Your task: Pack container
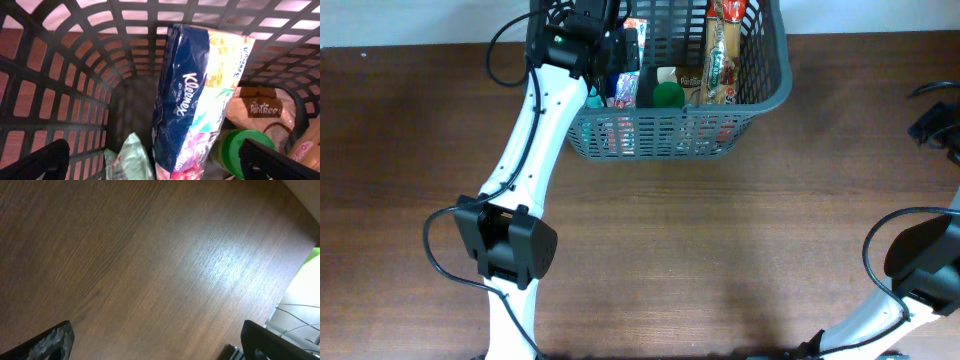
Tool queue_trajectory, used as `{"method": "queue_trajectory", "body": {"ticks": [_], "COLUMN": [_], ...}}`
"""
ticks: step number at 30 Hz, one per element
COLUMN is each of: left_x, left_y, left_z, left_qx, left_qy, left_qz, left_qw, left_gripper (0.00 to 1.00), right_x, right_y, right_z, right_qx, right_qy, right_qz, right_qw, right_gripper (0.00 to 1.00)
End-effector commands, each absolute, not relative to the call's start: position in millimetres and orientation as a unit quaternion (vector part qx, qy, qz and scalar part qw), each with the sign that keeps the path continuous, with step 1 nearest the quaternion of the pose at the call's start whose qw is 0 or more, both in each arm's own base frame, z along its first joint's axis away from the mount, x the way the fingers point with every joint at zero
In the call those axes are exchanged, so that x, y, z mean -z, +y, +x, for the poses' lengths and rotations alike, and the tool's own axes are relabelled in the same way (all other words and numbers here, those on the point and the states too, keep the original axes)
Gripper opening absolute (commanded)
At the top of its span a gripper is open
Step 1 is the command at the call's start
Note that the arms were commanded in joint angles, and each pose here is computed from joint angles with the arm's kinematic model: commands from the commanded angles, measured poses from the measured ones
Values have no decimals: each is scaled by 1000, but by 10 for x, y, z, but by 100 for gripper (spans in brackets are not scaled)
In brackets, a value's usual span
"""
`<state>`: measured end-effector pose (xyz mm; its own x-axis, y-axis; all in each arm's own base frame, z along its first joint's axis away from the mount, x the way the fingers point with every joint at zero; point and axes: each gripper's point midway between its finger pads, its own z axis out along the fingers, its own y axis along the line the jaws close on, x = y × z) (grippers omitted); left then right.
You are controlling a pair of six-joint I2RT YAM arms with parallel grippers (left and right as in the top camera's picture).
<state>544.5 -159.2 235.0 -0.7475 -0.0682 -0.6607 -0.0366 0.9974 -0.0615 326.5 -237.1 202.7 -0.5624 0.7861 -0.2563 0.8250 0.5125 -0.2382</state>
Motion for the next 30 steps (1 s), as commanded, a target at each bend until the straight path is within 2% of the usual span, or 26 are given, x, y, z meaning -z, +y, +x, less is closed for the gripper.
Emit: {"method": "queue_trajectory", "body": {"ticks": [1,7,12,22,30], "left_x": [-2733,-3693,-4175,-4518,-4499], "left_y": [-1595,-1419,-979,-528,-315], "left_z": [5489,5288,4923,4119,3439], "left_qx": [37,46,-7,-26,-46], "left_qy": [918,881,865,873,897], "left_qz": [-28,-35,-75,-90,-91], "left_qw": [393,470,497,478,431], "left_gripper": [100,100,99,100,100], "right_x": [-2001,-2001,-2001,-2001,-2001], "right_y": [-2388,-2388,-2388,-2388,-2388], "right_z": [3251,3250,3251,3251,3251], "right_qx": [169,169,169,169,169], "right_qy": [863,863,863,863,863], "right_qz": [473,473,473,473,473], "right_qw": [55,55,55,55,55], "right_gripper": [99,99,99,99,99]}}
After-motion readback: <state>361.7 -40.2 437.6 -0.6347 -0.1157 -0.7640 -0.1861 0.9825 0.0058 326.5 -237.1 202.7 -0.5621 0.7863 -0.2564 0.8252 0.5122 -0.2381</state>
